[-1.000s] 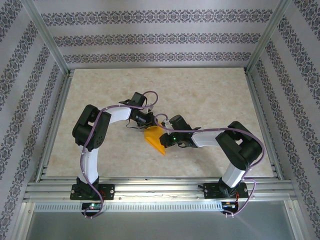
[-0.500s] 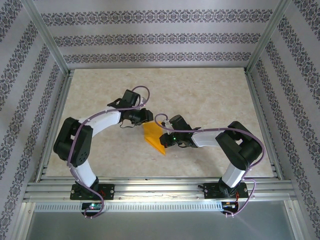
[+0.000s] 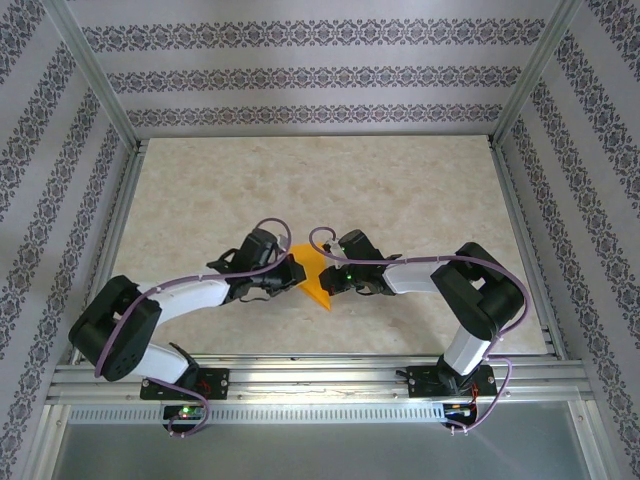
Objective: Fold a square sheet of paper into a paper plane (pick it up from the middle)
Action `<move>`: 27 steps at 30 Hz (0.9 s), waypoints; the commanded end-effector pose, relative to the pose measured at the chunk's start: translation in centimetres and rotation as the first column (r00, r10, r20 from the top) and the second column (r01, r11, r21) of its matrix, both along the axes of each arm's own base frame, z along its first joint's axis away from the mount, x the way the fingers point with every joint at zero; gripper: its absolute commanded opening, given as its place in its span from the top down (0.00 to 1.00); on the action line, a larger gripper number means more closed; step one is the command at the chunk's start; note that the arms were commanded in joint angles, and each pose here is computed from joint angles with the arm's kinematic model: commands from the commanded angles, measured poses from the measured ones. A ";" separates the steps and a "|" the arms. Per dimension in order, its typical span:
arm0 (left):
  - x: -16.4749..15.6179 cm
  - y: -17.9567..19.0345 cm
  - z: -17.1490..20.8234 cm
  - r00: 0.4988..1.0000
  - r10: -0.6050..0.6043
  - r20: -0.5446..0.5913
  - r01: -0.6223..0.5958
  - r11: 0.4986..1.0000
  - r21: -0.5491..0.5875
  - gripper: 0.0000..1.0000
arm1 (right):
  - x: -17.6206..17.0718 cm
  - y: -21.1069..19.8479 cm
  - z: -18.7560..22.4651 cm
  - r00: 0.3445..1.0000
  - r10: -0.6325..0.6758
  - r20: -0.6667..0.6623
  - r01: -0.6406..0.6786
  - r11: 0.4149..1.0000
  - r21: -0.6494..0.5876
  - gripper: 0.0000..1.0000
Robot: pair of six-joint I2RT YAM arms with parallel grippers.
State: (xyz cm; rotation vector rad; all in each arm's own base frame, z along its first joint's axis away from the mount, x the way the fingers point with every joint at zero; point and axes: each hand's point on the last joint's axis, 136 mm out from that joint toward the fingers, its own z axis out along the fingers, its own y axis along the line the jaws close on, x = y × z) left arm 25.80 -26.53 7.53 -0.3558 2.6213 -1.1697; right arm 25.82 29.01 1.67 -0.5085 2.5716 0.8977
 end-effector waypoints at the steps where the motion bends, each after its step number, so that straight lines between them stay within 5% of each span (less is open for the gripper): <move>1: 1.2 -1.1 -0.2 0.996 0.075 0.056 -0.075 0.997 -0.006 1.00 | 0.0 -1.3 -1.5 0.998 -0.046 -0.040 0.044 0.998 -0.054 1.00; 27: -1.2 0.1 -7.4 0.991 0.105 -0.082 -0.099 0.992 0.075 1.00 | -0.2 -1.4 -1.8 0.997 -0.048 -0.055 0.045 0.997 -0.060 1.00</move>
